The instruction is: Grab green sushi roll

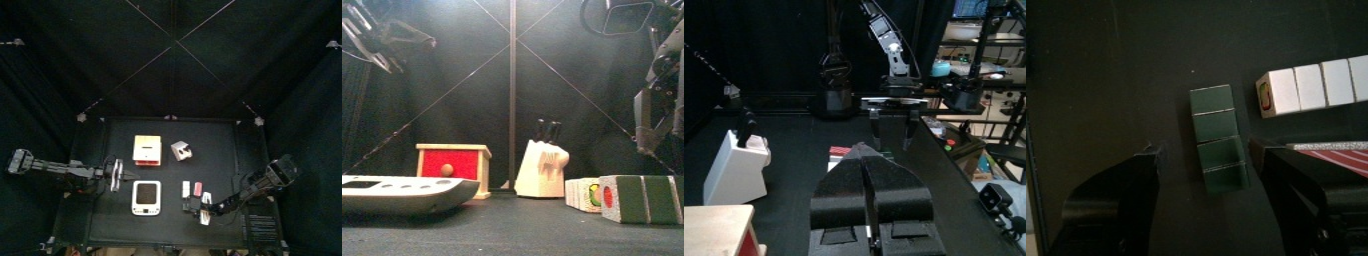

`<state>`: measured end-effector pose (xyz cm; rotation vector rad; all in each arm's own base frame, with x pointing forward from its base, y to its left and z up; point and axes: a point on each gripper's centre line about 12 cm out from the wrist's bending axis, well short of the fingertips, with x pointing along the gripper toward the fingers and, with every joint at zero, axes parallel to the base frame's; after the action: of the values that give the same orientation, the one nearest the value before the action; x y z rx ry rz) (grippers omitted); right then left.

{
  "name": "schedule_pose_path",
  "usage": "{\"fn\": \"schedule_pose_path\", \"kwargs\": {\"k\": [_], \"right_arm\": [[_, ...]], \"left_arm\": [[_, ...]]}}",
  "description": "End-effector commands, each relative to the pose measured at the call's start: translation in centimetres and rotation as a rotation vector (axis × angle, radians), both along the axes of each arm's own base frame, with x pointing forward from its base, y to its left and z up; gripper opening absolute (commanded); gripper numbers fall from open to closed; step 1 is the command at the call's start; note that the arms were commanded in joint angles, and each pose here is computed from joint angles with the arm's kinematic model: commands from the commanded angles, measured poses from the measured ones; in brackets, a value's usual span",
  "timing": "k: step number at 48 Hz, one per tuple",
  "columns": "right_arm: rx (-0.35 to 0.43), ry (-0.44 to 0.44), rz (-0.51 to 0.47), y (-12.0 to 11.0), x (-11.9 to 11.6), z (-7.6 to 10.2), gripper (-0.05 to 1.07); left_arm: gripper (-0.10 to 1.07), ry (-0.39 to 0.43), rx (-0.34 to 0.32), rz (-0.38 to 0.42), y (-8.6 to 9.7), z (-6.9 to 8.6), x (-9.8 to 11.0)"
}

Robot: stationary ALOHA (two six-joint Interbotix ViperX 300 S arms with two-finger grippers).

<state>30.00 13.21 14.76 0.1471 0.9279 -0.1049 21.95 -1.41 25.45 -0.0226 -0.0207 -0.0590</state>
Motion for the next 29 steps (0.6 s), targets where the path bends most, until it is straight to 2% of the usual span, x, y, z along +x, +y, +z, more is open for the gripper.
{"fn": "schedule_pose_path", "kwargs": {"k": [1, 9, 17, 29], "right_arm": [[0.011, -0.026, 0.008, 0.3, 1.1, 0.6, 0.95], [-0.005, 0.008, 0.0, 0.2, 1.5, -0.7, 0.95], [-0.001, 0.007, -0.006, -0.2, 1.8, -0.9, 0.95], [-0.006, 0.032, -0.016, -0.8, 2.0, -2.1, 0.95]], "left_arm": [[-0.02, -0.018, 0.0, 0.002, 0.0, 0.5, 0.2], [-0.02, -0.017, 0.003, 0.003, 0.1, 0.5, 0.2], [-0.02, -0.011, 0.004, 0.012, 0.3, 0.2, 0.1], [-0.02, -0.006, -0.002, 0.022, 0.5, 0.1, 0.0]]}}
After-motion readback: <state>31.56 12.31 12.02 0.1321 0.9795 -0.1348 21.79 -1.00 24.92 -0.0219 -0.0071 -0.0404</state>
